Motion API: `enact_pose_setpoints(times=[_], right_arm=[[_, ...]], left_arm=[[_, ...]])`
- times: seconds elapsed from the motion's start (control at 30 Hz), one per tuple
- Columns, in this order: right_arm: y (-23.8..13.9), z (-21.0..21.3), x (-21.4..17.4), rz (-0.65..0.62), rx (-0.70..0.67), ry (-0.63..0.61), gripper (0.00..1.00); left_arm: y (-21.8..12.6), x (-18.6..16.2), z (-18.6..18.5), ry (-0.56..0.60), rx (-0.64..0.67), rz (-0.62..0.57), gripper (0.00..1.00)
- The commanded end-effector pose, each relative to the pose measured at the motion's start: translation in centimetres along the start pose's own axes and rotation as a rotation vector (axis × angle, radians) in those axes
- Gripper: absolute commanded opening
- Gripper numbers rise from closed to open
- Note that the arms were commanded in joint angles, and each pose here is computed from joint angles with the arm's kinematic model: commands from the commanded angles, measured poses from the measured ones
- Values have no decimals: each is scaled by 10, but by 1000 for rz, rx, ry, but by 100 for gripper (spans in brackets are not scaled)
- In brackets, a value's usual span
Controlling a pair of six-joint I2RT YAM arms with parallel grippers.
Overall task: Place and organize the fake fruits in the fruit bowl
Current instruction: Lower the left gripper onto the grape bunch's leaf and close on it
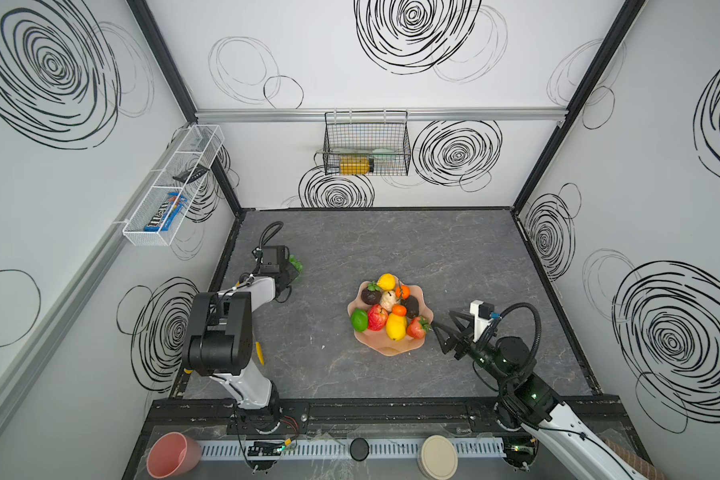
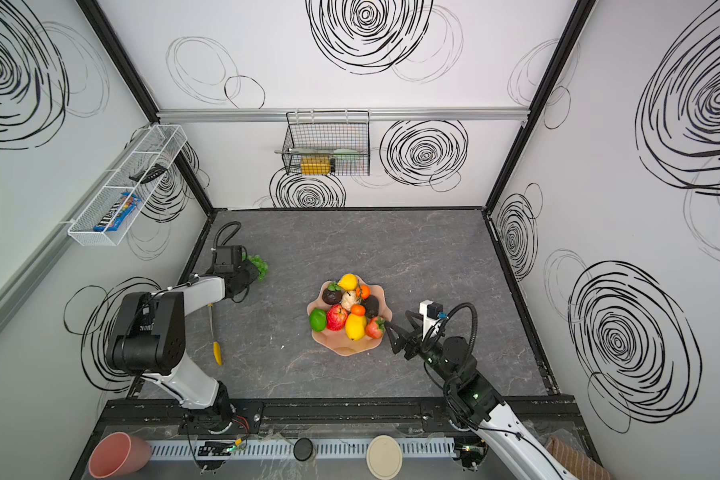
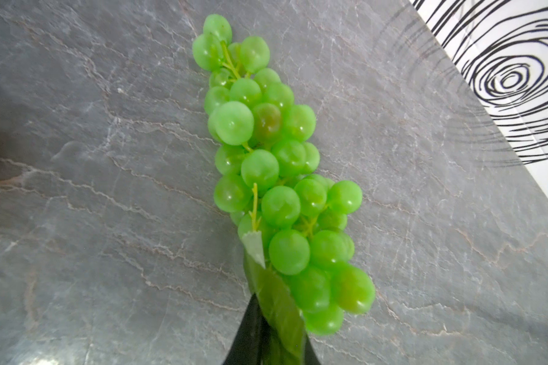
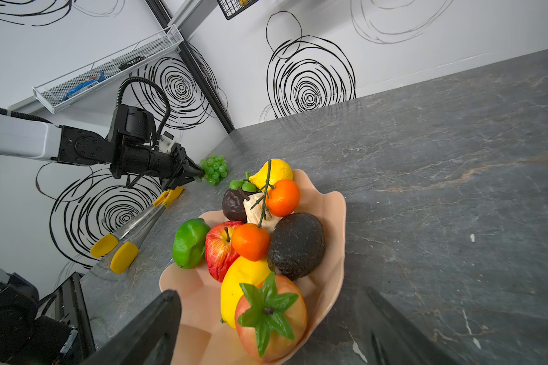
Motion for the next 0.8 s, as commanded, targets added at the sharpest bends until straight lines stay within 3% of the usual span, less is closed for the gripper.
enact_pose_setpoints(times=[0.0,0.77], right_arm=[[1,-1,-1,-12,3,4,90],[1,-1,-1,-14,5,2,90]], left_arm=[[-11,11,-13,4,-47,-47,14],[-42,3,-33,40,-128,-71,0]])
Point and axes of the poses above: each gripper's point midway between its finger pads, its own y axis out along the fingers, its own z axis along the line the jaws close on, x = y × z, the point moved 8 cm from there along -y, back along the fingers, and after that the axes turned 5 degrees about -y, right-handed, at the moved point
